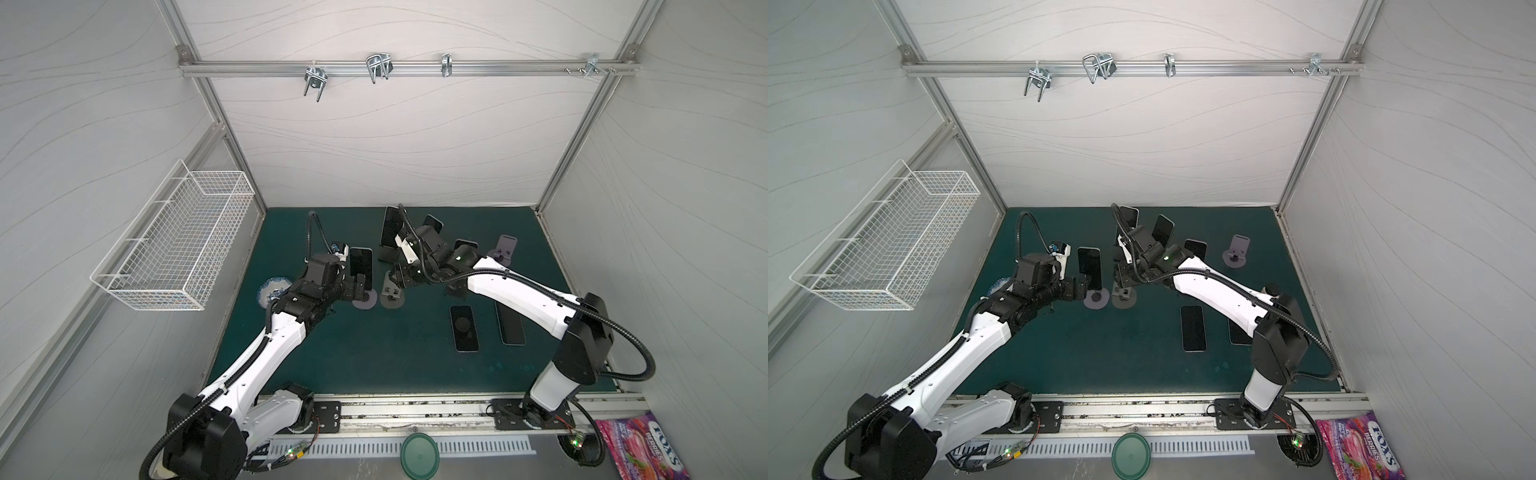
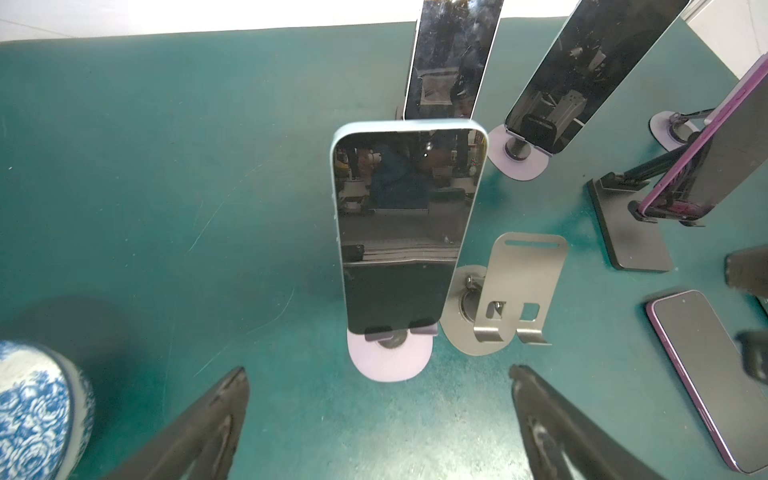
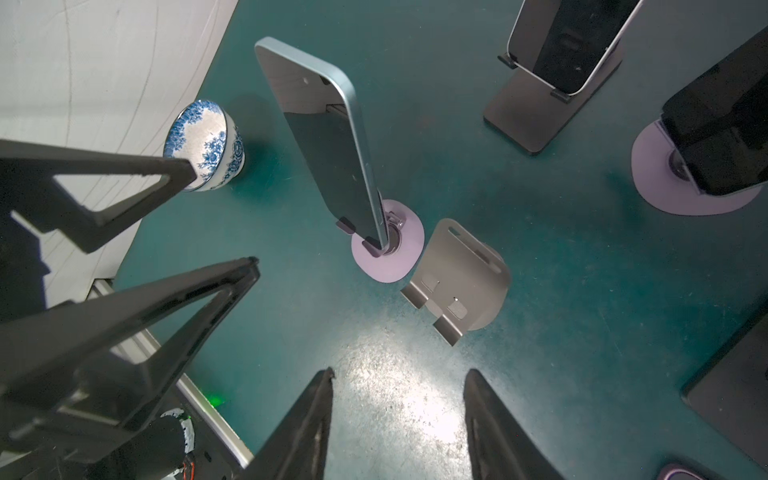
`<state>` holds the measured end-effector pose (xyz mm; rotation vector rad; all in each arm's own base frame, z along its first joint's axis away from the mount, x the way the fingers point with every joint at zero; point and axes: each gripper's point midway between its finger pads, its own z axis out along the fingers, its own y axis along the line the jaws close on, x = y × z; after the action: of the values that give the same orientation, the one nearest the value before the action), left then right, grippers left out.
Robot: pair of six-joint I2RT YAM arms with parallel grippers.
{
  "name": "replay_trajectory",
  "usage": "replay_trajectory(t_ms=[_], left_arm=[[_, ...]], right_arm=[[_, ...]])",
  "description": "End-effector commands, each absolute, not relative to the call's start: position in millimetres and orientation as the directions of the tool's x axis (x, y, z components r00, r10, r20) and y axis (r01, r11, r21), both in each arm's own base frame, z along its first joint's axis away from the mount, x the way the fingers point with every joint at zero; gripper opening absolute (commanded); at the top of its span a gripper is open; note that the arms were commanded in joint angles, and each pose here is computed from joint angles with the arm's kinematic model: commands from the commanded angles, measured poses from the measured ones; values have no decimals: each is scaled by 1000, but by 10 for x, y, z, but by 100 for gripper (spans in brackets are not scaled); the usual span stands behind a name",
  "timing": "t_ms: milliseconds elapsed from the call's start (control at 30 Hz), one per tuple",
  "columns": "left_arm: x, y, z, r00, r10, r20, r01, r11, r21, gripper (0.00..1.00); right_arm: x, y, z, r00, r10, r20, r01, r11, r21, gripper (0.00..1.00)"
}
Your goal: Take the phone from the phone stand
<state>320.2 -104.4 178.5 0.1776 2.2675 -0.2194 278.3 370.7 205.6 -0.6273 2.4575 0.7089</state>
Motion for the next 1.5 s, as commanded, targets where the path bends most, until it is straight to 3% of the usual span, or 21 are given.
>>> replay_trajectory(t_ms=[0, 600, 900, 1467], left_arm=[[3392, -1121, 2107, -566, 49, -823, 233, 967, -103, 99], [3646, -1202, 2099, -572, 61, -818, 235, 968, -92, 98], [3716, -1228, 2059, -580, 62, -812, 234, 968, -93, 97], [3818, -1318, 2066, -583, 59, -810, 256, 960, -114, 94]], right_arm=[[2776, 3725, 2126, -750, -294, -593, -576, 731, 366, 56], [2842, 3715, 2048, -739, -329, -588, -603, 713, 358, 94], [2866, 3744, 2028, -733, -347, -585, -623, 688, 373, 99], [2944, 3723, 1982, -737, -355, -575, -629, 673, 390, 99]])
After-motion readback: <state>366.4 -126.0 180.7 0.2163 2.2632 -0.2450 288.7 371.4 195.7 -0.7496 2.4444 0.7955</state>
